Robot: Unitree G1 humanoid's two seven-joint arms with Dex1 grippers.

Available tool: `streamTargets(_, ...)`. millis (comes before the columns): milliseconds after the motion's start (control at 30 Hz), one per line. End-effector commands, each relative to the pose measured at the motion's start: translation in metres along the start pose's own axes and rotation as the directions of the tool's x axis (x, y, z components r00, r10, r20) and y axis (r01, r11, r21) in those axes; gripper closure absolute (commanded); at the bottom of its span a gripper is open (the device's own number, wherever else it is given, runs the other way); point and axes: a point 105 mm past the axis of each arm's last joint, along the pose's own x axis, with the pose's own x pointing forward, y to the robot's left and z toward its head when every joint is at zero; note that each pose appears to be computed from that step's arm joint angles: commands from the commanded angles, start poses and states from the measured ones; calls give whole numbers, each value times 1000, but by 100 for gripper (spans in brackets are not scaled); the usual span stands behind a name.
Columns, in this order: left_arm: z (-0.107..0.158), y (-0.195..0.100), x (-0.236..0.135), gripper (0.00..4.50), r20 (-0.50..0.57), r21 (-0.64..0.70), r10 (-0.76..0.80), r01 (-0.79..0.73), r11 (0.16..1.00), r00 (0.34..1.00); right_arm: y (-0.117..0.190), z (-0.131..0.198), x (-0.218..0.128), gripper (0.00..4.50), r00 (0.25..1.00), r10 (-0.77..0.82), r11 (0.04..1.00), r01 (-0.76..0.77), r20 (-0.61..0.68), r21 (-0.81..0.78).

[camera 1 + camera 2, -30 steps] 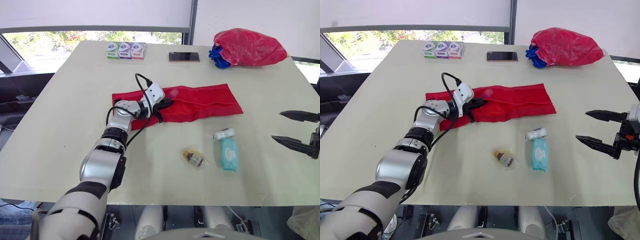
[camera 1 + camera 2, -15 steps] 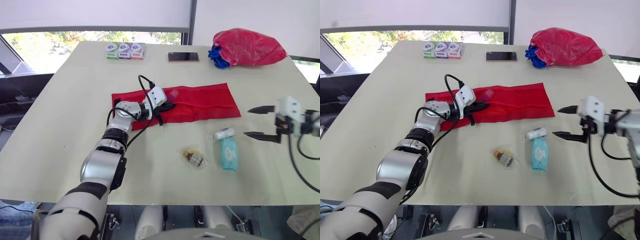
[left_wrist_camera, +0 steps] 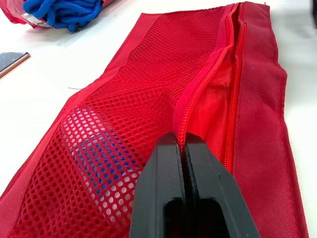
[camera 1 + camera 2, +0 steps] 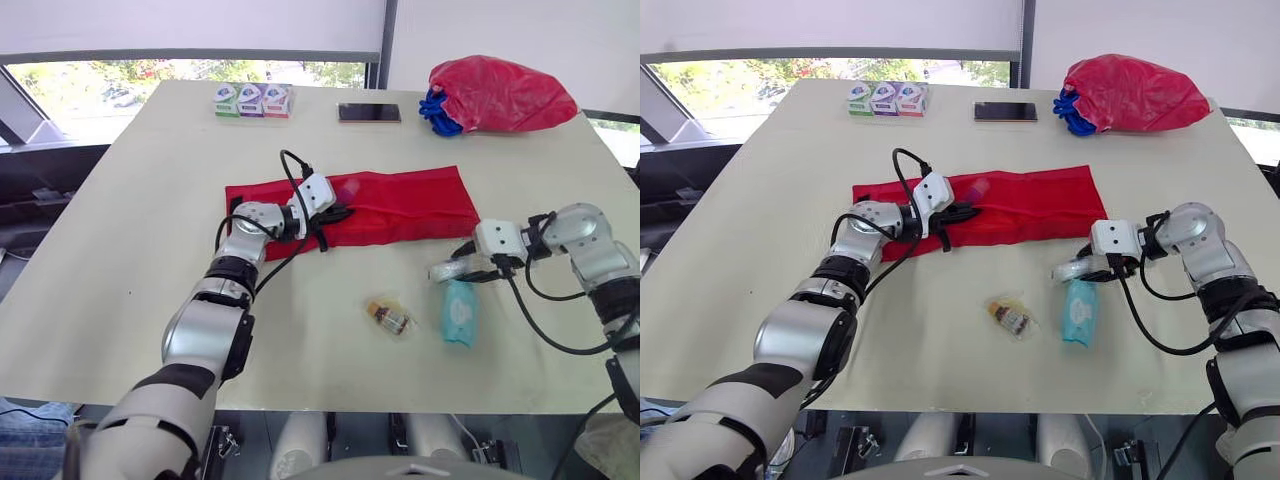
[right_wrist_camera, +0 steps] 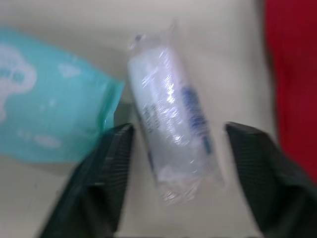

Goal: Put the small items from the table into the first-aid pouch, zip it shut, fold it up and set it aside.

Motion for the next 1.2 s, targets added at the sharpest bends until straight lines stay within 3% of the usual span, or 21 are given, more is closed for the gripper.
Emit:
streamTargets(33,13,7,-3,450,40,42,21,-23,999,999,-10,4,-14,327,999,-40,999,40,6,1)
streamTargets(133,15,6,-1,450,52,40,14,-16,999,999,-17,14,-18,447,995,-83,992,77,56,104)
streamTargets(400,29,-3,11,450,107,41,-25,21,999,994,-23,68,-4,449,951,-235,864,110,202,491)
streamTargets(633,46,-15,25,450,169,57,-81,72,996,982,-4,72,27,449,964,-262,503,88,55,860)
streamTargets(733,51,-17,27,450,184,58,-84,74,996,979,2,72,33,449,969,-244,441,87,26,893)
streamTargets(833,54,-21,29,450,195,61,-98,88,994,976,-2,78,40,449,963,-268,304,44,41,952)
streamTargets(1067,50,-32,31,450,192,67,-130,119,991,973,-30,85,50,449,918,-393,76,-20,49,997)
streamTargets(1200,49,-38,33,450,187,70,-146,135,988,971,-44,93,50,449,895,-445,5,-38,37,999)
